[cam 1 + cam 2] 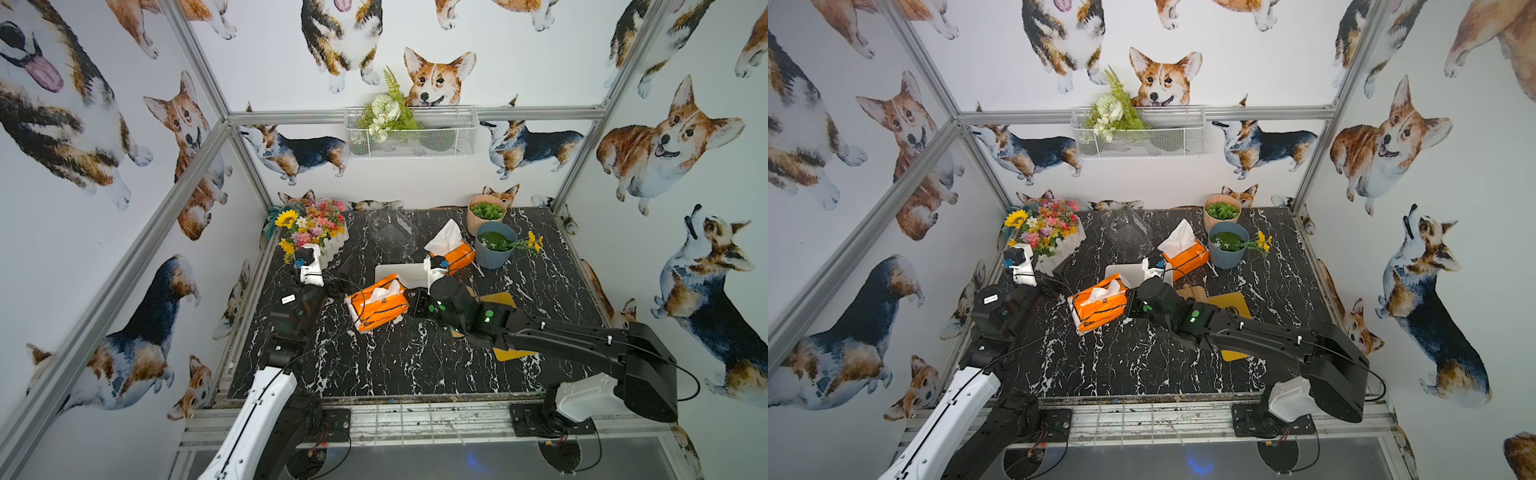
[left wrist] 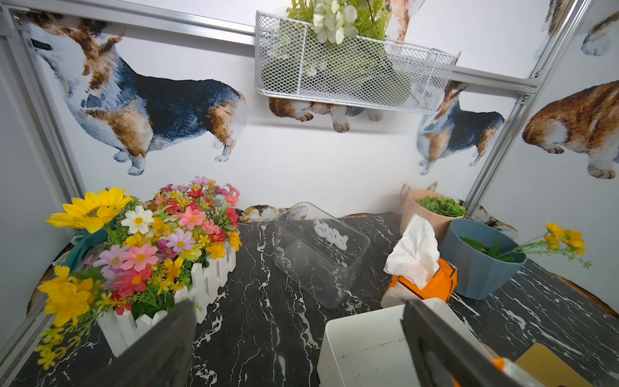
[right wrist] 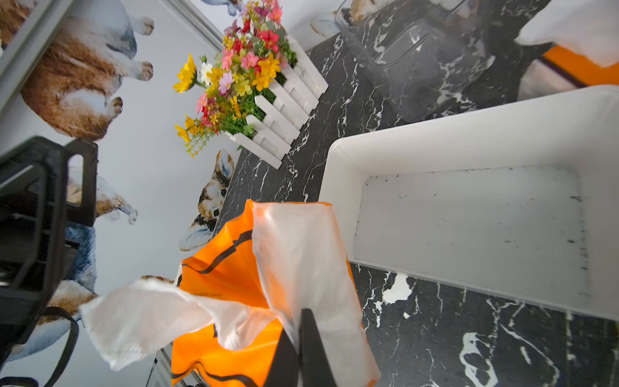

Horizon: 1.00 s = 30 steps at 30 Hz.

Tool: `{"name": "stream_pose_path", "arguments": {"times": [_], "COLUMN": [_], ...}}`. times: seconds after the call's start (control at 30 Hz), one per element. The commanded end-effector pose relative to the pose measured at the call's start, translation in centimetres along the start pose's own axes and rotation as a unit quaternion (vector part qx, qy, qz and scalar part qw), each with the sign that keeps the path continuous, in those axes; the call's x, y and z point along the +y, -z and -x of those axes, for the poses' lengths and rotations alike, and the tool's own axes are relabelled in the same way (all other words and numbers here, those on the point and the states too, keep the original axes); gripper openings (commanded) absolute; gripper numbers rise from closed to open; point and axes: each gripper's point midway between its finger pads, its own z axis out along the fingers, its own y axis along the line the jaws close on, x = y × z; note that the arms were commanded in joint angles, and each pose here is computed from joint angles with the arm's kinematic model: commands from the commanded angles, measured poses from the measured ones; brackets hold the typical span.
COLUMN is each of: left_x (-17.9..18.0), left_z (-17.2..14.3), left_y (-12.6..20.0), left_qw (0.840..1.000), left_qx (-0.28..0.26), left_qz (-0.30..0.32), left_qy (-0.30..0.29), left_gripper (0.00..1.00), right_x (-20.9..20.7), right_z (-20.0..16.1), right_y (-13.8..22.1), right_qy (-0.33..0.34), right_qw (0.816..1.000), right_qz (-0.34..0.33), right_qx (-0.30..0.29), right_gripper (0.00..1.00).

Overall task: Put the tissue paper into the tissue box
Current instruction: Place the paper towel in the tissue box.

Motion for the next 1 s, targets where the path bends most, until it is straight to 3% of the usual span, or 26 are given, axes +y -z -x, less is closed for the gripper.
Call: {"name": "stream_pose_path", "arguments": {"times": [0.0, 0.33, 0.7, 0.97], "left_x": [-0.5, -1.3, -1.7, -1.6], "left_z": [0.5, -2.0, -3.8, -4.0], "left_y": [-0.4, -2.5, -3.8, -3.9], "left_qw": [1.000, 0.996, 0.991, 0.990], "left_qx": [-0.002, 0.071, 0.120, 0.126], "left_qz": [-0.014, -0.045, -0.059, -0.056], "left_qy": [0.002, 0.014, 0.026, 0.028], "left_gripper": [1.00, 1.00, 1.00, 1.00], "right_x": [-1.4, -5.4, -6.7, -7.1], "right_z": [2.3, 6.1, 5.7, 5.3], "right_y": [1.0, 2.2, -0.5, -2.2], "right_qy": [-0.022, -0.075, -0.102, -0.118], "right_qw": [0.999, 0.992, 0.988, 0.986], "right_qz": [-0.012, -0.038, -0.060, -0.066], "right_qx": [-0.041, -0.094, -0.097, -0.101], "right_gripper": [0.00, 0.00, 0.00, 0.00]}}
